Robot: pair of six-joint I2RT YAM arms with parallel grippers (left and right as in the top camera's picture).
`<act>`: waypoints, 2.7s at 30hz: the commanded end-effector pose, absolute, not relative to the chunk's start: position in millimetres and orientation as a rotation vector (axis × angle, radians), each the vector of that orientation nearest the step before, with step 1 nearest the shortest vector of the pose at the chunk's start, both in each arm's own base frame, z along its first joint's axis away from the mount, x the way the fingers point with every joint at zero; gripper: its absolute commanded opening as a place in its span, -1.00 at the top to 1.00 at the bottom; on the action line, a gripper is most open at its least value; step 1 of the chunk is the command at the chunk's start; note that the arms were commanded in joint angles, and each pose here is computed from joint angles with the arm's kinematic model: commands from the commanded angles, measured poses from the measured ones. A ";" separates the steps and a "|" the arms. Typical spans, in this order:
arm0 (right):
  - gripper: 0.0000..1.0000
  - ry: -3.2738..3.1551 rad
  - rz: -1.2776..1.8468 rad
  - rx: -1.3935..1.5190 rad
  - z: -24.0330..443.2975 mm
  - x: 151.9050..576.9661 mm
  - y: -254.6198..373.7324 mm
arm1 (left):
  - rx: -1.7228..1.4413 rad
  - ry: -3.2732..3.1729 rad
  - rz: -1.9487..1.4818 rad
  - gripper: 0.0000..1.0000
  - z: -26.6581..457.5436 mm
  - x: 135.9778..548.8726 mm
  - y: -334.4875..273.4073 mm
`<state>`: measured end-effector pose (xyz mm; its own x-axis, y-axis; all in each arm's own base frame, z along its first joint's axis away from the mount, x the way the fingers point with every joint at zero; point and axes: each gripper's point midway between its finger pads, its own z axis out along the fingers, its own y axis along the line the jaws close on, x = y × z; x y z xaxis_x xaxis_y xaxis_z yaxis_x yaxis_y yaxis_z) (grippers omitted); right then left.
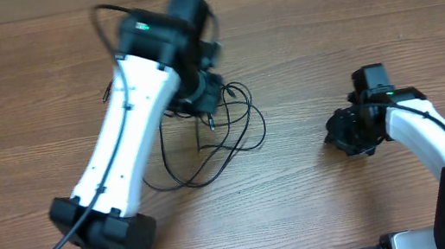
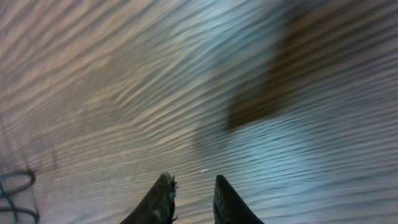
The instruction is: Untangle cables
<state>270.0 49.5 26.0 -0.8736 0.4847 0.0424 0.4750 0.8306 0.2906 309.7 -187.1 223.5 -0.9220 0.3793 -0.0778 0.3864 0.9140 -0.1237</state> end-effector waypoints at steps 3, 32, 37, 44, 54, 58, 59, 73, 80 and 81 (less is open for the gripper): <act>0.43 2.951 0.438 0.893 23.3 267.9 27.7 | 0.874 2.964 -0.179 0.80 211.4 279.0 -219.9; 0.25 2.949 0.435 0.909 23.2 267.3 25.2 | 0.357 2.874 -0.417 -0.99 214.1 372.0 -158.8; 0.25 2.949 0.435 0.909 23.2 267.3 25.2 | 0.186 2.903 -0.421 -1.00 212.7 377.9 -137.0; 0.24 2.949 0.435 0.908 23.2 267.3 25.2 | -0.186 3.059 -0.208 -0.99 181.3 356.8 -102.1; 0.24 2.949 0.435 0.908 23.2 267.3 25.1 | -0.359 3.290 -0.101 -0.91 123.7 303.5 -89.1; 0.24 2.949 0.435 0.908 23.2 267.3 25.1 | -0.365 3.312 -0.118 -0.92 119.1 286.6 -88.3; 0.24 2.949 0.435 0.908 23.2 267.3 25.1 | -0.364 3.305 -0.125 -0.93 119.0 283.8 -87.8; 0.24 2.949 0.436 0.909 23.2 267.4 25.2 | -0.408 3.094 -0.227 -0.98 76.6 282.6 -89.9; 0.05 2.949 0.436 0.909 23.2 267.3 25.2 | -0.466 3.117 -0.234 -0.96 40.3 280.4 -92.0; 0.04 2.949 0.436 0.909 23.2 267.4 25.2 | -0.464 3.122 -0.247 -0.89 36.7 280.6 -94.1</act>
